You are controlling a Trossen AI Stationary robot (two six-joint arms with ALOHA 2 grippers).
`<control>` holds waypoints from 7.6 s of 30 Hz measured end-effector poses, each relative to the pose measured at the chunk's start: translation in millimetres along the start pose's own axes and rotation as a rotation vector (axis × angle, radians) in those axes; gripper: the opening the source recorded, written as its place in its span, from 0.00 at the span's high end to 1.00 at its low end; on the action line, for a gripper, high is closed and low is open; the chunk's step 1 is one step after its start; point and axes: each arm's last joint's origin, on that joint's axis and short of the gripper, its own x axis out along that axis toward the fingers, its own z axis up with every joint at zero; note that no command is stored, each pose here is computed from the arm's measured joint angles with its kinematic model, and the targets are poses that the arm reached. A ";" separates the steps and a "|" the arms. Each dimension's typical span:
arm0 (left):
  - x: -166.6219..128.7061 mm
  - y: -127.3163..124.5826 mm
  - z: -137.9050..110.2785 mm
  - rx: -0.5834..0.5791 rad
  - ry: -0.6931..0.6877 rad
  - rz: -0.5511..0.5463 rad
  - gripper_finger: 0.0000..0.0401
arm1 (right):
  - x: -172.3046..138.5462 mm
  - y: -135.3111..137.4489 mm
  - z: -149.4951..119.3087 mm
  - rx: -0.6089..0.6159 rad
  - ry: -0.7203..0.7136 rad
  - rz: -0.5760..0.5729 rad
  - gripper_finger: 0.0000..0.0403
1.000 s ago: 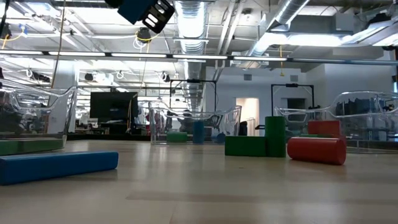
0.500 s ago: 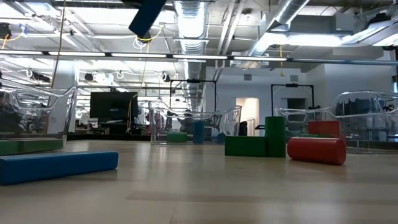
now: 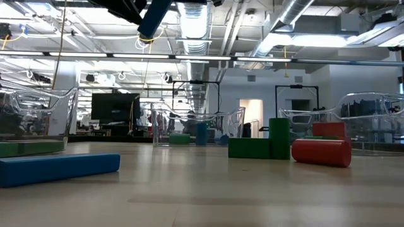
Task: Sort blocks by size
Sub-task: Put the left blue rectangle block into the left transparent bin, then put the green cylinder block into the top transparent bin
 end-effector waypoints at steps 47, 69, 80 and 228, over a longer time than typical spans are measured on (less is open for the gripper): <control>22.5 -10.2 7.8 0.014 0.032 0.257 0.67 | 2.5 -4.7 -0.8 0.047 -0.004 -0.009 0.77; 21.8 -11.6 4.2 0.038 0.071 0.254 0.86 | 2.6 -4.3 -2.4 0.058 0.012 -0.008 0.73; 17.6 -12.6 -6.0 0.039 0.173 0.290 0.86 | 0.8 -1.3 -2.8 0.038 0.028 -0.022 0.53; 71.4 -50.9 -38.2 0.030 -0.029 0.160 0.38 | -81.6 -1.5 -84.5 0.123 0.995 0.141 0.50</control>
